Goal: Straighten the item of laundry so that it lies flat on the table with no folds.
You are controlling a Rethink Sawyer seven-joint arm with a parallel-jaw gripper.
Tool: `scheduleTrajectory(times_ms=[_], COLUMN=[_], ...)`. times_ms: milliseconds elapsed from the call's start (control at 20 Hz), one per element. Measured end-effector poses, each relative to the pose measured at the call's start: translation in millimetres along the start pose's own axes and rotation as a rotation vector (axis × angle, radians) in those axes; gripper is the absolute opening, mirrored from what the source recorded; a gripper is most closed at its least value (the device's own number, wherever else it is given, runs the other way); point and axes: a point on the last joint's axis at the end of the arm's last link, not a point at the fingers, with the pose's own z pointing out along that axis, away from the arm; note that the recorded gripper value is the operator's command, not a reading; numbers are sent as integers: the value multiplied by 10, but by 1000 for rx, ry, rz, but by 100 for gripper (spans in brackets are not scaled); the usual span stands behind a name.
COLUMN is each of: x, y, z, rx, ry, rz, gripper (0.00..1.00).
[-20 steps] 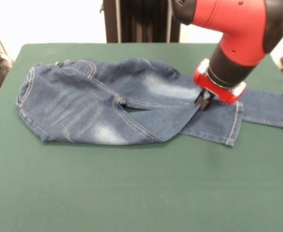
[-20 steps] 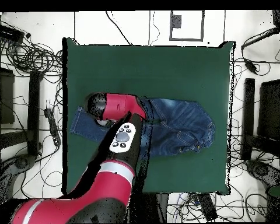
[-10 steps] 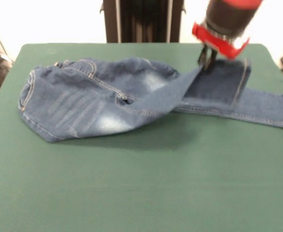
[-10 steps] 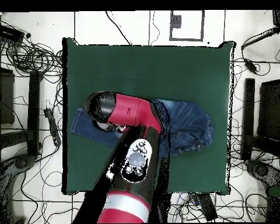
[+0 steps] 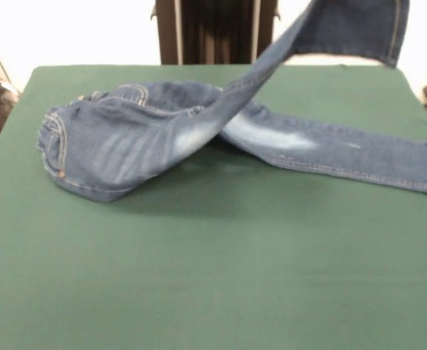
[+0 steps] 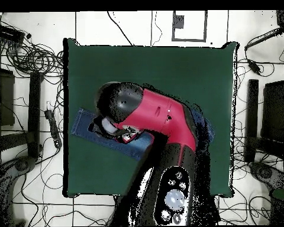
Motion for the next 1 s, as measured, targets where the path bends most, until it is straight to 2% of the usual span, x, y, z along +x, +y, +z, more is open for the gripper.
scheduleTrajectory(times_ms=[100,300,450,650,1000], x=[-30,-141,-269,-325,-336], y=[-99,-183,-174,-94,-5], z=[-103,-71,95,301,541], rx=[-15,-30,-41,-41,-42], ry=[44,63,68,84,148], rz=[18,37,44,35,14], gripper=[0,0,0,0,0])
